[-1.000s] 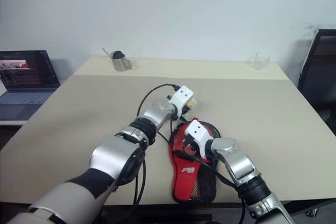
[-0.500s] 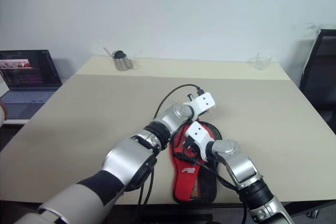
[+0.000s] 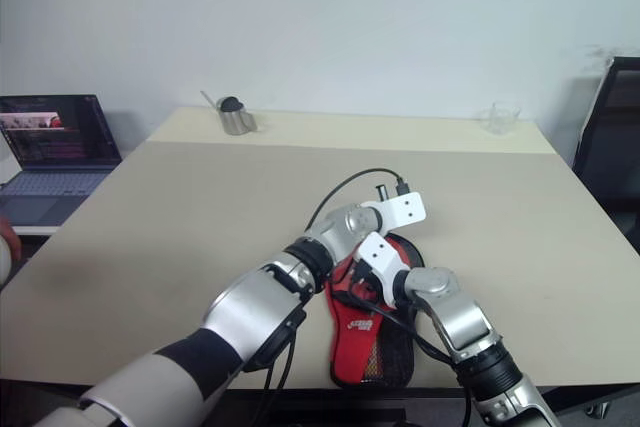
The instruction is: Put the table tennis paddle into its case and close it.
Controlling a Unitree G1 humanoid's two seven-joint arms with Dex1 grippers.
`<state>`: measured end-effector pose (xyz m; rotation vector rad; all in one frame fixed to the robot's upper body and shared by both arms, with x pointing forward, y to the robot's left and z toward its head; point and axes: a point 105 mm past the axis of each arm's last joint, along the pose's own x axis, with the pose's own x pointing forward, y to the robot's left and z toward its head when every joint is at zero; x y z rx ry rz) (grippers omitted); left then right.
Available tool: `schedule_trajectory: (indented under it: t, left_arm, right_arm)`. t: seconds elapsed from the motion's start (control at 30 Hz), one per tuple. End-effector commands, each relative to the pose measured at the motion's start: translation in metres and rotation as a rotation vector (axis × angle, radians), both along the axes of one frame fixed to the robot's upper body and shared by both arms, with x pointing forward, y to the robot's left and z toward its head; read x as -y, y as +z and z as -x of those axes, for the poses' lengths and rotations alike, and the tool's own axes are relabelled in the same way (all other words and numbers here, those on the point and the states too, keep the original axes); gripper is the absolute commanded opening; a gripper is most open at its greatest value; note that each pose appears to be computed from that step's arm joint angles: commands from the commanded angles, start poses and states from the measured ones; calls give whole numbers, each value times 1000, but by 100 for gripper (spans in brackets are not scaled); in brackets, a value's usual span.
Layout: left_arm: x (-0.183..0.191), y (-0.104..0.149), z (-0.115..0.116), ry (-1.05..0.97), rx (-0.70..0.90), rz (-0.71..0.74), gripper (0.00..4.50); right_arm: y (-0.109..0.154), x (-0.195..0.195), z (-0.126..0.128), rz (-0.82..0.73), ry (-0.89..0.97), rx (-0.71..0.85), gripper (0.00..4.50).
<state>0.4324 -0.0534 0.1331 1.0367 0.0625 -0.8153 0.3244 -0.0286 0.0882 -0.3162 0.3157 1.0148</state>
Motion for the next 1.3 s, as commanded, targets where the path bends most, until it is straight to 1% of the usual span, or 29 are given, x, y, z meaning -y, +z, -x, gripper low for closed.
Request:
schedule_trajectory:
  t: [0.03,0.1,0.13,0.2,0.23,0.43,0.57,0.7,0.87,1.1,1.23,1.3]
  left_arm:
    - [41,17,17,-118,62,44,1]
    - [37,16,14,-81,53,61,1]
    - [36,13,15,-69,11,82,1]
    - [35,9,16,-71,-34,92,70]
    - [33,8,15,-59,-36,85,91]
    - [22,7,10,-16,-74,105,302]
    - [18,21,5,-6,-98,168,447]
    - [0,34,-3,-8,-139,184,449]
    - [-20,49,-10,-15,-145,192,449]
    - [-46,73,-10,-66,-251,287,449]
    - [-77,103,-13,-85,-255,396,449]
    - [-93,110,-13,-81,-253,404,449]
  right_arm:
    - [-22,-4,7,31,9,-85,450]
    - [-22,-4,7,31,7,-85,450]
    - [-22,-3,7,31,6,-85,450]
    - [-22,-3,6,30,6,-86,450]
    - [-22,-4,6,30,7,-86,450]
    - [-21,-6,3,27,17,-79,450]
    - [-18,-7,-2,5,18,-88,450]
    - [-14,-7,-8,-2,18,-79,450]
    - [-8,-3,-17,-18,16,-77,450]
    - [8,3,-25,-64,60,-65,450]
    - [15,10,-26,-79,90,-65,450]
    - [19,11,-27,-87,99,-61,450]
